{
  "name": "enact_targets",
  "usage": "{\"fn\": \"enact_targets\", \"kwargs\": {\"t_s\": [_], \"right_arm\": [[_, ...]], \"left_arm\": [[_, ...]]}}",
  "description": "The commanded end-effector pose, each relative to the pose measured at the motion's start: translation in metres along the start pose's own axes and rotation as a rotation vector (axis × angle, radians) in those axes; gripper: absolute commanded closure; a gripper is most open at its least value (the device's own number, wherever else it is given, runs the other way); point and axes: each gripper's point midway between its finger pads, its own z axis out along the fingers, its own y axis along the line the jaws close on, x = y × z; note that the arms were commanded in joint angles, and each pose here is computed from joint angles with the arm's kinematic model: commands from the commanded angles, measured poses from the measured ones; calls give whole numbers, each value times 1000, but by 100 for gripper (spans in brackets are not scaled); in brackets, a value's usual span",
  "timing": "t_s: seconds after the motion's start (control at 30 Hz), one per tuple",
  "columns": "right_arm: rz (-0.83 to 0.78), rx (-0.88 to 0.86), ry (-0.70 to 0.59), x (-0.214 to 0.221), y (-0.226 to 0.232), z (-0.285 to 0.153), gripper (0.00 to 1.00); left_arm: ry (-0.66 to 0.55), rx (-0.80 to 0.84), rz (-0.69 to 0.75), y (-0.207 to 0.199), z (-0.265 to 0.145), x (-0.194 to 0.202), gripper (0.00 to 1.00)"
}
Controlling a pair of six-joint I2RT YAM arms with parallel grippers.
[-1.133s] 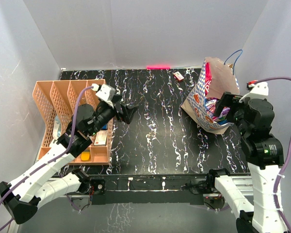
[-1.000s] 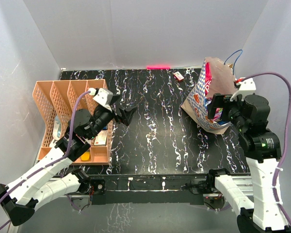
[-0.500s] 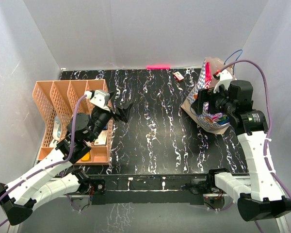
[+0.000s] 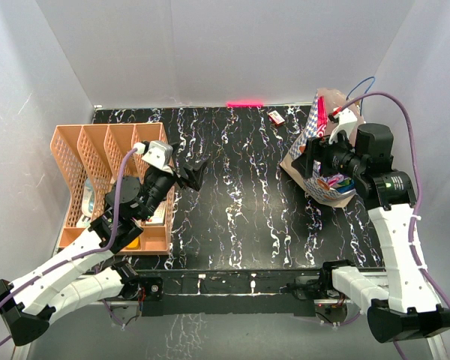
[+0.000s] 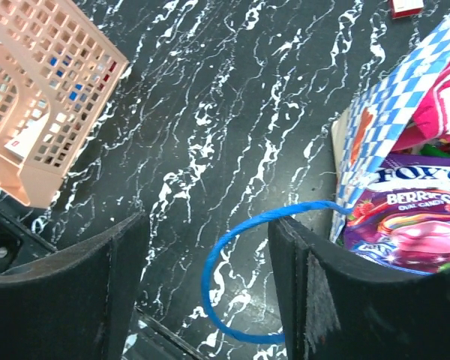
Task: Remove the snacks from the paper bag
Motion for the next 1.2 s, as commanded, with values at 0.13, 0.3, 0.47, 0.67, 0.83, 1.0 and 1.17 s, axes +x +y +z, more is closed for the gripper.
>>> {"fn": "enact_targets", "kwargs": {"t_s": [0.13, 0.3, 0.47, 0.67, 0.83, 1.0, 1.17], "right_arm": [[3, -25, 64, 15, 3, 1, 52], [14, -78, 68, 15, 16, -6, 76], [55, -258, 75, 10, 45, -5, 92], [99, -438, 14, -11, 74, -1, 93], [114, -557, -17, -28, 109, 18, 93], [83, -566, 37, -31, 163, 67, 93], [173, -578, -12, -53, 191, 104, 92]], "left_arm": [[-25, -8, -2, -1, 3, -4, 2], [-13, -1, -4, -4, 5, 1, 2], [-4, -10, -5, -4, 6, 4, 2], [3, -21, -8, -3, 7, 6, 2], [7, -21, -10, -4, 8, 8, 2], [7, -37, -3, 0, 7, 8, 2], [0, -67, -7, 5, 5, 4, 2]]}}
